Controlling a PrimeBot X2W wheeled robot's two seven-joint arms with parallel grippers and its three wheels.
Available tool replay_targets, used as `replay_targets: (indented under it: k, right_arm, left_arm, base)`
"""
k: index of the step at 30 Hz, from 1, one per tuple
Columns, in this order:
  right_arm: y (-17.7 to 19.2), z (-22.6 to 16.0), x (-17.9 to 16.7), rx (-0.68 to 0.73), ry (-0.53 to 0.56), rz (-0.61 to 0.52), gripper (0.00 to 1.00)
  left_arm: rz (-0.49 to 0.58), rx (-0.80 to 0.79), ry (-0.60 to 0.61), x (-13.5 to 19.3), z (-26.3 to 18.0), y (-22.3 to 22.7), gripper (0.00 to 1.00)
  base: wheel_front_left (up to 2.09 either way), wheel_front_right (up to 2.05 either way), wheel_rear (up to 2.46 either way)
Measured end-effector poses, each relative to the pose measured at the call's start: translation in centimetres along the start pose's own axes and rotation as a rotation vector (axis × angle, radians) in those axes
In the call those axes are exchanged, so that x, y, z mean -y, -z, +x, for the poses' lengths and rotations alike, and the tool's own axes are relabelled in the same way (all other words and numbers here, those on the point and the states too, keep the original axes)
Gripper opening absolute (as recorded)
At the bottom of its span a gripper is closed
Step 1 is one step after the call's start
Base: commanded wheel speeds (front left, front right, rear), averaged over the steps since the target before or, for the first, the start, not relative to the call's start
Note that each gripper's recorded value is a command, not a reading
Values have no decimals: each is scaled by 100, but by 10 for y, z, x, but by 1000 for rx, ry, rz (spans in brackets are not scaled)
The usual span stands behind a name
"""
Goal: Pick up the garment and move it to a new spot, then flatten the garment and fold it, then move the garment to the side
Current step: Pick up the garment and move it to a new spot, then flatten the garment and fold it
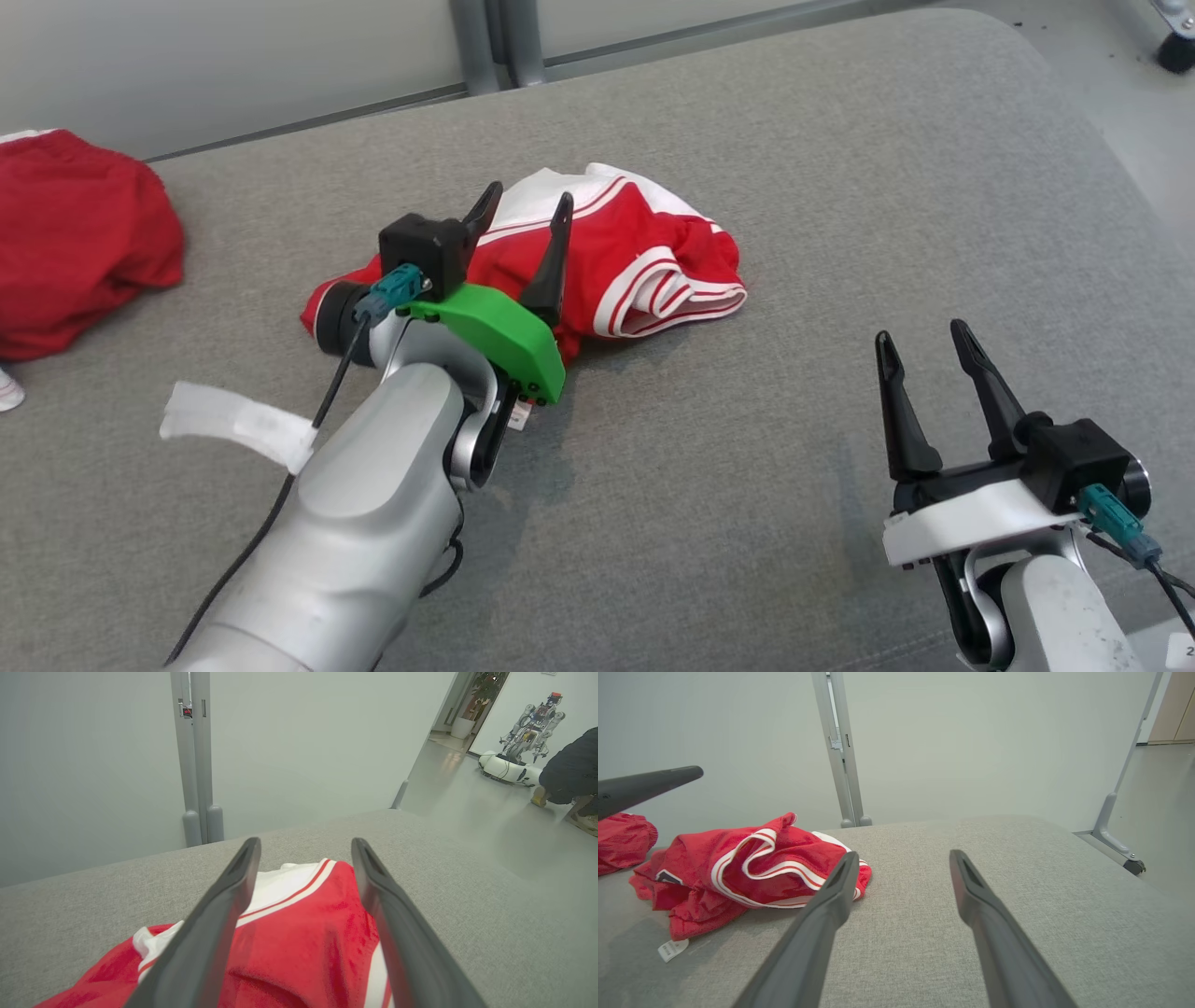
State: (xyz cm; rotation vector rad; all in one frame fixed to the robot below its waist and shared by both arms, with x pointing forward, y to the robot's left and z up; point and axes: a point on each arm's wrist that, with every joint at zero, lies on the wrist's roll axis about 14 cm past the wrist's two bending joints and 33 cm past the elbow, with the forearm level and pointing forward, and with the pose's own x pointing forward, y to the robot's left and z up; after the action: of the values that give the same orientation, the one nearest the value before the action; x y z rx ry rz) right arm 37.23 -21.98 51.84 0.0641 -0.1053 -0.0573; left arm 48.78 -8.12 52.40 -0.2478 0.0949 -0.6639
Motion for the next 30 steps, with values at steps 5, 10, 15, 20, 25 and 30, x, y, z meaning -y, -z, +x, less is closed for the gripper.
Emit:
replay_targets:
  k: [5, 10, 15, 20, 25, 30]
  right_arm:
    - [-9, 22, -22, 40, -70, 0, 100]
    - [-11, 51, -50, 29, -149, -7, 100]
    - [-5, 74, -77, -30, -218, 16, 100]
    - [4, 93, -96, -89, -269, 19, 100]
    - [19, 107, -117, -158, -313, 41, 100]
    - [38, 119, -129, -239, -334, 54, 100]
  left_arm:
    - [-3, 37, -116, -32, -38, -2, 100]
    - [27, 67, -212, -55, -80, -1, 100]
    - [51, 104, -301, -74, -117, -6, 100]
    - [48, 133, -397, -93, -153, -8, 100]
    - [38, 143, -493, -110, -185, -5, 100]
    - [26, 138, -557, -120, -206, 2, 100]
  base:
    - [0, 0, 0]
    - [0, 0, 0]
    - [0, 0, 0]
    - [0, 0, 0]
    - [0, 0, 0]
    - [0, 0, 0]
